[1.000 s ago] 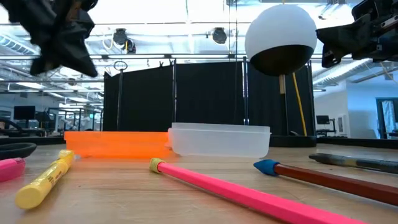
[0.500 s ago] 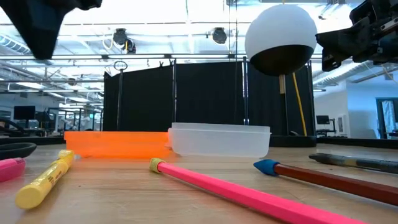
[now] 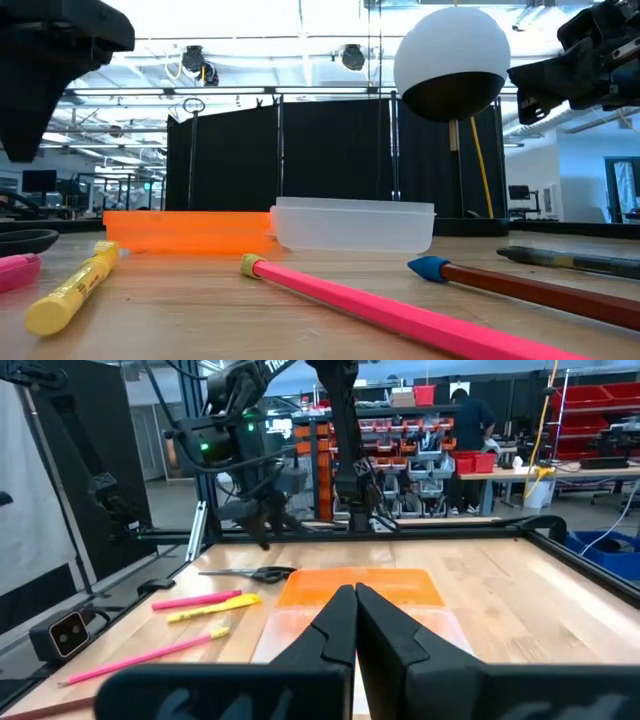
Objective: Pick & place school supplies into a supply box
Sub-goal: Put the black scissor into the orange supply box
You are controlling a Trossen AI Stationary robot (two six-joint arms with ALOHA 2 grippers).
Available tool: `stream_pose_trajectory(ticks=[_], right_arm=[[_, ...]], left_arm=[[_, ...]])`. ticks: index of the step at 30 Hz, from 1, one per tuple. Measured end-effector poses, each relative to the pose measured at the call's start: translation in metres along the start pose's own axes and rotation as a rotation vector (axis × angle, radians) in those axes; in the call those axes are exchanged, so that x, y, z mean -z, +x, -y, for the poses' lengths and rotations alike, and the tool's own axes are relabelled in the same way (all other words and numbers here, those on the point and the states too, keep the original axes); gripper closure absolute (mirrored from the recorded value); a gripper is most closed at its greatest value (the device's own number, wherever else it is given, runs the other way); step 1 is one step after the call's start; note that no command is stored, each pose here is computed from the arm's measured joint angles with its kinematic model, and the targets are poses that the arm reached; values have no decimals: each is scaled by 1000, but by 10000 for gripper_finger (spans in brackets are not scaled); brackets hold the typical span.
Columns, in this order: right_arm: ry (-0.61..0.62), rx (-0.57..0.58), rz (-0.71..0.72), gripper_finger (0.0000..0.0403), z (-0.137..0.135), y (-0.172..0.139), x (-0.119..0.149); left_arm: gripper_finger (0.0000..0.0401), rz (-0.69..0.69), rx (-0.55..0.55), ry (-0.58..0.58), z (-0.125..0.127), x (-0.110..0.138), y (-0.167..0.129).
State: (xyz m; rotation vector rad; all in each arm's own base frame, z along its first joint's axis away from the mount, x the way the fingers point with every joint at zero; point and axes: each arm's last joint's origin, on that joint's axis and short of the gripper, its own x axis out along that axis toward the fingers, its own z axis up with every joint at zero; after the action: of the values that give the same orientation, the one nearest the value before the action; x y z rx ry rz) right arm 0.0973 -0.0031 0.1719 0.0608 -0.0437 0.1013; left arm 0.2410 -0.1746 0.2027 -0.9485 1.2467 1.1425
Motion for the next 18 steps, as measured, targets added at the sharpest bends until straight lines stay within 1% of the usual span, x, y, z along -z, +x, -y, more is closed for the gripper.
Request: stream_pose_trajectory(ticks=[3, 6, 14, 18], right_arm=[[0, 0, 0, 403, 0, 0, 0], [-1, 0, 1, 403, 0, 0, 0], [-2, 2, 2, 403, 0, 0, 0], [-9, 1, 28, 403, 0, 0, -3]], left_arm=[[116, -10, 24, -7, 1, 1, 6], [119, -17, 39, -13, 2, 0, 13], [148, -26, 68, -9, 1, 0, 28], [162, -23, 75, -11, 0, 0, 32]])
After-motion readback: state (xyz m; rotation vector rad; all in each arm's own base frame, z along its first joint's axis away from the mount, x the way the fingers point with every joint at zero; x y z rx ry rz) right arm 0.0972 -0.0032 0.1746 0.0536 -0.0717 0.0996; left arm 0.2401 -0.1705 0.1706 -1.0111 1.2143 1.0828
